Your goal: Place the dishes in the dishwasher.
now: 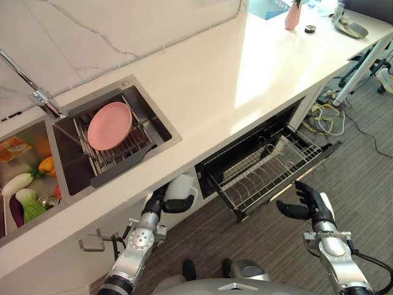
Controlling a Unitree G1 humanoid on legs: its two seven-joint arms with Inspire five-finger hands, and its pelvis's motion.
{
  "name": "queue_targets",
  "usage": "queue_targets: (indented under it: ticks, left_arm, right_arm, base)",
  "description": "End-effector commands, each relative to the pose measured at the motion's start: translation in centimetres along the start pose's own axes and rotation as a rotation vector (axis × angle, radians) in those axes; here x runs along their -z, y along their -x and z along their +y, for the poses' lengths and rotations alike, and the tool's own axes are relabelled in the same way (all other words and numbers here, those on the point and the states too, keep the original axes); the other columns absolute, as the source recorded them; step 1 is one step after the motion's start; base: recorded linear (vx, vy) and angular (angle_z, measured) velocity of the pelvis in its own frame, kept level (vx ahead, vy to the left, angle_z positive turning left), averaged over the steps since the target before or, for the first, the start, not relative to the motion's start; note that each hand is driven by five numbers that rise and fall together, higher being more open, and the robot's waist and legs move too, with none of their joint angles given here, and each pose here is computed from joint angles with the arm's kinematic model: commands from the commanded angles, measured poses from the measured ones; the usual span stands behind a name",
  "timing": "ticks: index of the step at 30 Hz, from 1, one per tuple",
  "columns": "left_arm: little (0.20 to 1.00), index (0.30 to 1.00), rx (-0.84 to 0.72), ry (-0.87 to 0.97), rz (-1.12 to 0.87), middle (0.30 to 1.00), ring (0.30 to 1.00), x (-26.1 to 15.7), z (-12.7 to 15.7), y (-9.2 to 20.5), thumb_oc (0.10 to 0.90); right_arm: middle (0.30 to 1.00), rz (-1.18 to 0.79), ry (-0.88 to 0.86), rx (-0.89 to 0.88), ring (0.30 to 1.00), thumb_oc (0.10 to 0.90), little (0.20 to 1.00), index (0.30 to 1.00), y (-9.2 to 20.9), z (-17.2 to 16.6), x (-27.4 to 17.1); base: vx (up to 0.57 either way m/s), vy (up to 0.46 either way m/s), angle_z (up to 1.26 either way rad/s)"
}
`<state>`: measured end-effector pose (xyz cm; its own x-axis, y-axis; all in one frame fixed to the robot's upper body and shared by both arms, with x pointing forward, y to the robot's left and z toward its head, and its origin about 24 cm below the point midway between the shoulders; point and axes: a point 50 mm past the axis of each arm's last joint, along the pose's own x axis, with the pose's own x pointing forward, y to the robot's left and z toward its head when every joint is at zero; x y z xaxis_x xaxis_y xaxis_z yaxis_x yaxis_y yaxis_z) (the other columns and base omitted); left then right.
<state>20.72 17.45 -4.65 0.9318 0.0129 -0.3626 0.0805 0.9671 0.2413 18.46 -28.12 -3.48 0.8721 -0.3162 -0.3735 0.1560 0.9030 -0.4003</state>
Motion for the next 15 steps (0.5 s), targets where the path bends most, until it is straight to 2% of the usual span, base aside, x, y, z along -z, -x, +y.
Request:
queue_targets:
  ticks: [1, 12, 15]
  left_arm:
    - [0.300, 0.300, -0.252, -0.006, -0.426, 0.300, 0.300, -9.2, 6.6, -1.4, 0.400]
    - [0.300, 0.300, -0.161, -0.027, -0.564, 0.300, 0.300, -12.6, 5.7, -1.7, 0.400]
    - [0.300, 0.300, -0.136, -0.054, -0.670, 0.300, 0.300, -15.2, 5.7, -1.7, 0.400]
  right_arm:
    - [0.900, -0.278, -0.002, 0.064, 0.900, 0.800, 0.900, 0.900, -0.8, -1.7, -5.4]
    - [0.900, -0.434, -0.062, 0.091, 0.900, 0.800, 0.900, 0.900, -0.2, -2.5, -8.6]
    - [0.900, -0.569, -0.140, 0.035, 0.900, 0.800, 0.900, 0.900, 0.2, -1.5, -11.6]
  base:
    - [0.01, 0.066, -0.35]
    - [-0.04, 0.077, -0.25]
    - [-0.22, 0.053, -0.35]
